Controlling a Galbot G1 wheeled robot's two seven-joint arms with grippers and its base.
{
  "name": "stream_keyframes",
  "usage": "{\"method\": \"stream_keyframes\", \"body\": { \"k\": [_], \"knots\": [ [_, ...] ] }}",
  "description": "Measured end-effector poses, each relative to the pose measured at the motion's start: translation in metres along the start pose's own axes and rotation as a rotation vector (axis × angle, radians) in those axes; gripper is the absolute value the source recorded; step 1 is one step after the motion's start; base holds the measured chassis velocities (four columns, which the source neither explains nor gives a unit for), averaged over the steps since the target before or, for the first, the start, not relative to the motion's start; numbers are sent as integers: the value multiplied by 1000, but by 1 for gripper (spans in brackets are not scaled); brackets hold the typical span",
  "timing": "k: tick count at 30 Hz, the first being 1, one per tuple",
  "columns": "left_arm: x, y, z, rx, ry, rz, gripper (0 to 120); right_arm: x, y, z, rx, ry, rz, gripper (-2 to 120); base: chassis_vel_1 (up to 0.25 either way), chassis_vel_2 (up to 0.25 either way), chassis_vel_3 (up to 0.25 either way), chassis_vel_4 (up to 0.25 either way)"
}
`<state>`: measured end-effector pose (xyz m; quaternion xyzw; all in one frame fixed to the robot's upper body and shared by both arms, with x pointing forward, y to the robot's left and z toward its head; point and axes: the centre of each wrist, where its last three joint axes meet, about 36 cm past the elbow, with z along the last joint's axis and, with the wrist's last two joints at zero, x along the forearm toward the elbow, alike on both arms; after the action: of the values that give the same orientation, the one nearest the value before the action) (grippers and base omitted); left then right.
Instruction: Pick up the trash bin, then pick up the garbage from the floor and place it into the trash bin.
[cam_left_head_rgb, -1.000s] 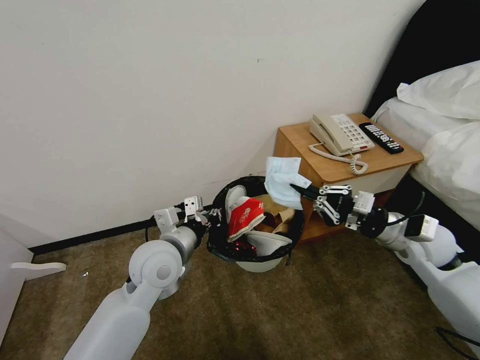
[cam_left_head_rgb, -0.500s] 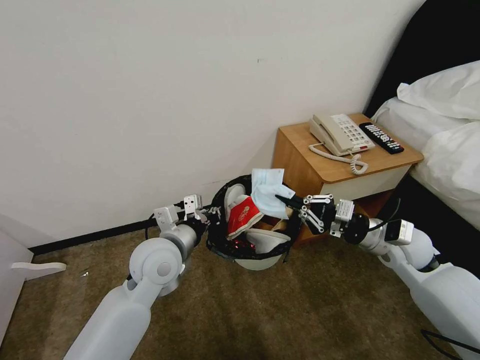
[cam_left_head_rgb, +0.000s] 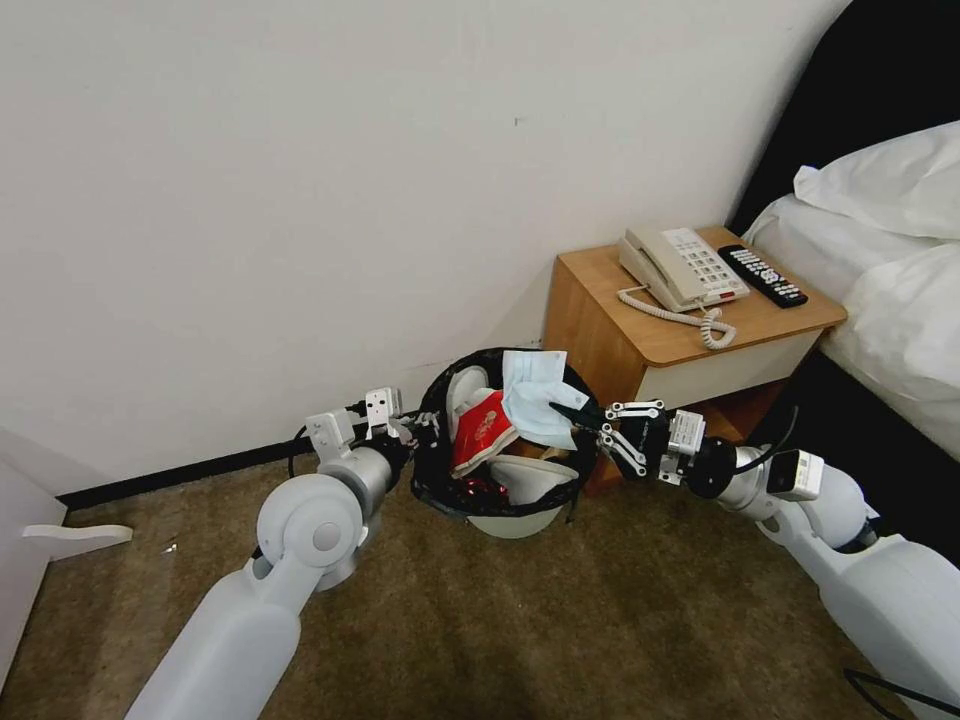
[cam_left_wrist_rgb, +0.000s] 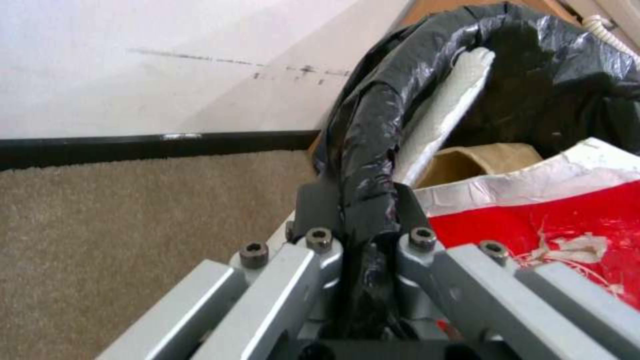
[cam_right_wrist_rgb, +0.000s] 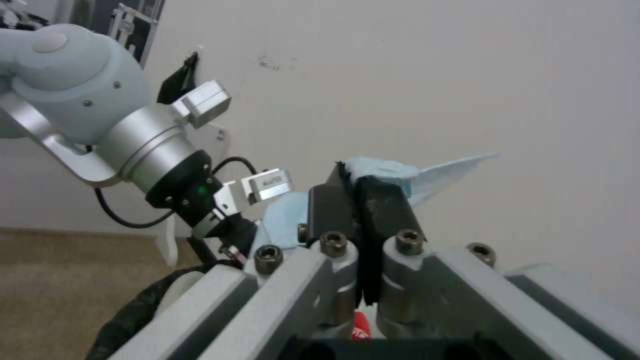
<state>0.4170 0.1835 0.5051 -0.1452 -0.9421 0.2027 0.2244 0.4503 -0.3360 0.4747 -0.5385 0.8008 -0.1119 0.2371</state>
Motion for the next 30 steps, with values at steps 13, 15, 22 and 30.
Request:
{"method": "stream_keyframes", "body": {
  "k": [13, 15, 22, 30],
  "knots": [
    [1, -2, 0, 0, -2, 6, 4, 0, 0, -4, 13, 2, 29, 51, 0, 0, 0, 0],
    [1, -2, 0, 0, -2, 6, 4, 0, 0, -4, 12, 2, 31, 57, 0, 0, 0, 0],
    [1, -2, 0, 1, -1, 8, 4, -2, 1, -3, 5, 2, 37, 85, 0, 0, 0, 0],
    [1, -2, 0, 1, -3, 10, 4, -4, 0, -1, 0, 2, 49, 100, 0, 0, 0, 0]
  ]
}}
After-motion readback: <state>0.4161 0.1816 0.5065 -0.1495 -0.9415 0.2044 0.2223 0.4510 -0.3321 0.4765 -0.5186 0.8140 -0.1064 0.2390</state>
